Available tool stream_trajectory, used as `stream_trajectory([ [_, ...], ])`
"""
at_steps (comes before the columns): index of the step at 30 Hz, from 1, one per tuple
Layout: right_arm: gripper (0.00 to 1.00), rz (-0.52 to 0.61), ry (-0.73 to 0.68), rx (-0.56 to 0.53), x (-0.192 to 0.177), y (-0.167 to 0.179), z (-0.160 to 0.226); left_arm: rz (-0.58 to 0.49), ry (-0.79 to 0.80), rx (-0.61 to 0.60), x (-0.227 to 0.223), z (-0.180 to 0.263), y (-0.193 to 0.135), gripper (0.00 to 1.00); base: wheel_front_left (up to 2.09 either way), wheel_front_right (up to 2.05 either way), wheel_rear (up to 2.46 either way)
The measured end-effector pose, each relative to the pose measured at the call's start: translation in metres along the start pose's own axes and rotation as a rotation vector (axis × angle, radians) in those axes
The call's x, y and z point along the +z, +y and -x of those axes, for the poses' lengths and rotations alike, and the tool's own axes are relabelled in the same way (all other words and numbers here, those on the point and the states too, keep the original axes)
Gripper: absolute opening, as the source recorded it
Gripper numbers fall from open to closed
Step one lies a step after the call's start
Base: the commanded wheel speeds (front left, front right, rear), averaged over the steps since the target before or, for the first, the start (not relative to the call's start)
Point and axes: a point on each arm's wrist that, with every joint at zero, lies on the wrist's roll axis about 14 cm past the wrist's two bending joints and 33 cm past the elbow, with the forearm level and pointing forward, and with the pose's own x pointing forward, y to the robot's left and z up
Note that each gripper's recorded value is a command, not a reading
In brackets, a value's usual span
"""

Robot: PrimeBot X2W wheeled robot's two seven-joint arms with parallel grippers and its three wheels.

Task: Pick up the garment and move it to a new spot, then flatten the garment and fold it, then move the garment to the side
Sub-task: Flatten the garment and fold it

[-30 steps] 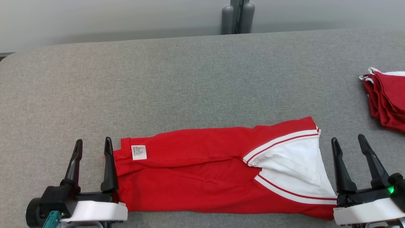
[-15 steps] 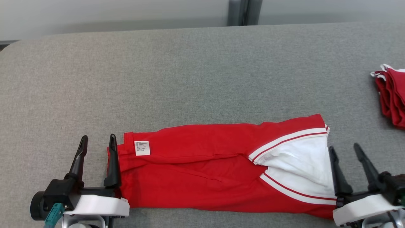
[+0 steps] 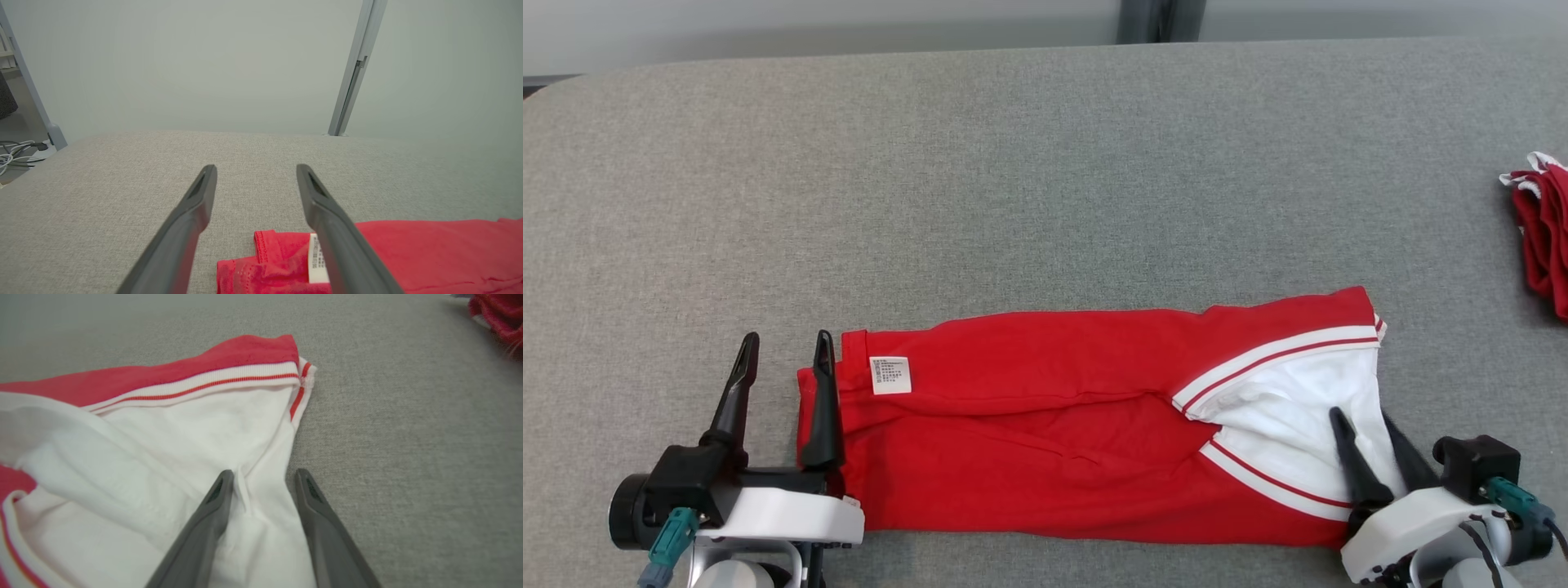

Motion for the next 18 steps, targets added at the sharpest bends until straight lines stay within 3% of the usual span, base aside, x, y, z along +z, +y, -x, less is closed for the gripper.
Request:
stream_trajectory([
  [8, 0.0, -0.031, -0.026, 0.0, 0.008, -0.005, -0.001, 0.001, -0.008, -0.007, 0.002, -0.003, -0.002, 1.0, 0.0, 0.0, 0.0],
  [18, 0.0, -0.015, -0.09, -0.139, 0.028, -0.06, 0.019, 0.007, -0.02, -0.021, 0.005, -0.004, -0.006, 1.0, 0.0, 0.0, 0.0],
])
